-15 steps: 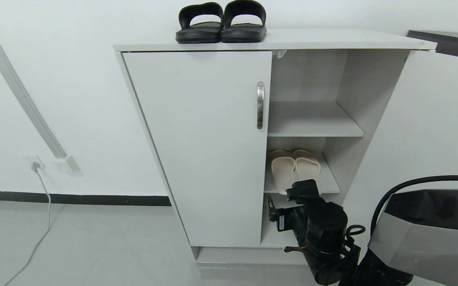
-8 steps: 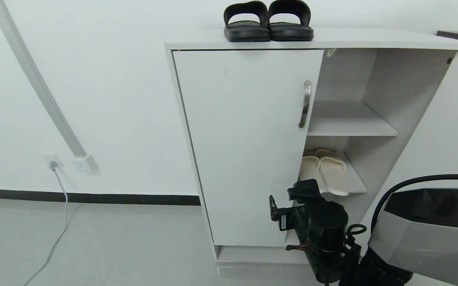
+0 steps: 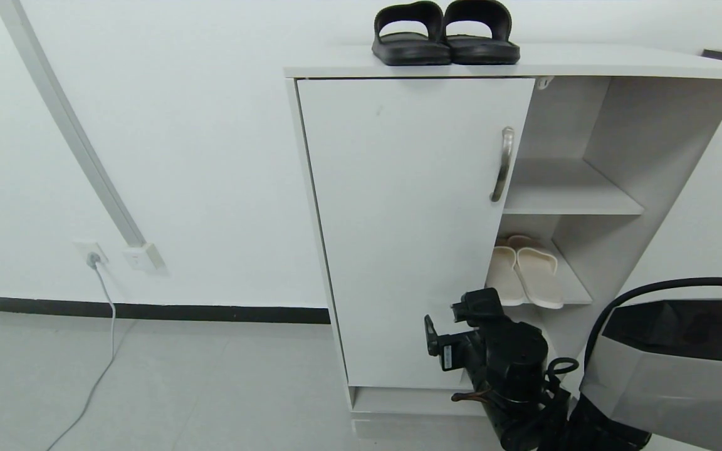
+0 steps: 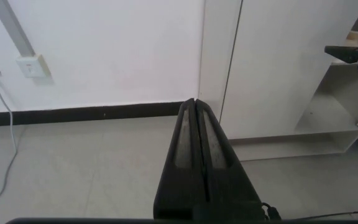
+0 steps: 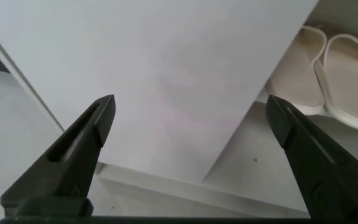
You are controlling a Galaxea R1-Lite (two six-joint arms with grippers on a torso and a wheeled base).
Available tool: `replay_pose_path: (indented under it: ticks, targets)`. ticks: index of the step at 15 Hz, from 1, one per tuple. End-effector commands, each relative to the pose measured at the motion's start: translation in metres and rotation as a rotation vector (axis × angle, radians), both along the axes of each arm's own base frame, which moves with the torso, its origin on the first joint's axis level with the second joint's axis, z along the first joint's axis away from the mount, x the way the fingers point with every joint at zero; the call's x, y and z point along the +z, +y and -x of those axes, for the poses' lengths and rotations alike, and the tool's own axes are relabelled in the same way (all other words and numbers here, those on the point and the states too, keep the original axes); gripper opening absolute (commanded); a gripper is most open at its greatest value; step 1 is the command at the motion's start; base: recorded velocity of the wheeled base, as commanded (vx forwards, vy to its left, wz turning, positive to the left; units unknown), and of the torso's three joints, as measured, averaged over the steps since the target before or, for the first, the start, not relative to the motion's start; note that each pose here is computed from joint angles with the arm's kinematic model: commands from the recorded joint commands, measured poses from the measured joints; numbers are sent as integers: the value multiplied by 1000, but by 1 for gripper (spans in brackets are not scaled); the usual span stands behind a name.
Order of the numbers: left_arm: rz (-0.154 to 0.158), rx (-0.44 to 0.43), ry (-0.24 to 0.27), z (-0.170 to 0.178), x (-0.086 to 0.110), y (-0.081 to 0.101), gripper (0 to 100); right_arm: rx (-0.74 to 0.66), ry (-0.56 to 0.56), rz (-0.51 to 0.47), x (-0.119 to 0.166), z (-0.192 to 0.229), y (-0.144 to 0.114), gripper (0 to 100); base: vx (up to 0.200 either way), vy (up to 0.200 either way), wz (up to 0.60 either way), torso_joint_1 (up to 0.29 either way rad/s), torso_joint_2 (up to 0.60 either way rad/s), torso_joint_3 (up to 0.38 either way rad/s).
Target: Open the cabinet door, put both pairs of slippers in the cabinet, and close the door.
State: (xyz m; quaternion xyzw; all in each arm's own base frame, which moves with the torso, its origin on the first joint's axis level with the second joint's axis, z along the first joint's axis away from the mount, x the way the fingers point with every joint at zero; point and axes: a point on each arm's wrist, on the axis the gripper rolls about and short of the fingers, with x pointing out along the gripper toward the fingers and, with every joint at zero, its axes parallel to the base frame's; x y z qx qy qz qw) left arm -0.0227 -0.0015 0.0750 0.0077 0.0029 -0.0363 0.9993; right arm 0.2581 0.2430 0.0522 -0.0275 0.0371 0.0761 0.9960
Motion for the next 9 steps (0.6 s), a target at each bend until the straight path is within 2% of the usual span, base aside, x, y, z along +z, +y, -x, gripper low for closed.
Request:
replay_pose_path:
  ticks: [1,8,9]
  targets:
    - [0,0,0,0,0,0,0,2,1,0,-1,0,0,100,0,0,0,0,0,0]
    - [0,0,0,0,0,0,0,2,2,1,-3,0,1,100,0,0,0,0,0,0]
    - [0,-1,0,0,0,0,0,2,3,2,-3,0,1,100,0,0,0,-2,-173,-198]
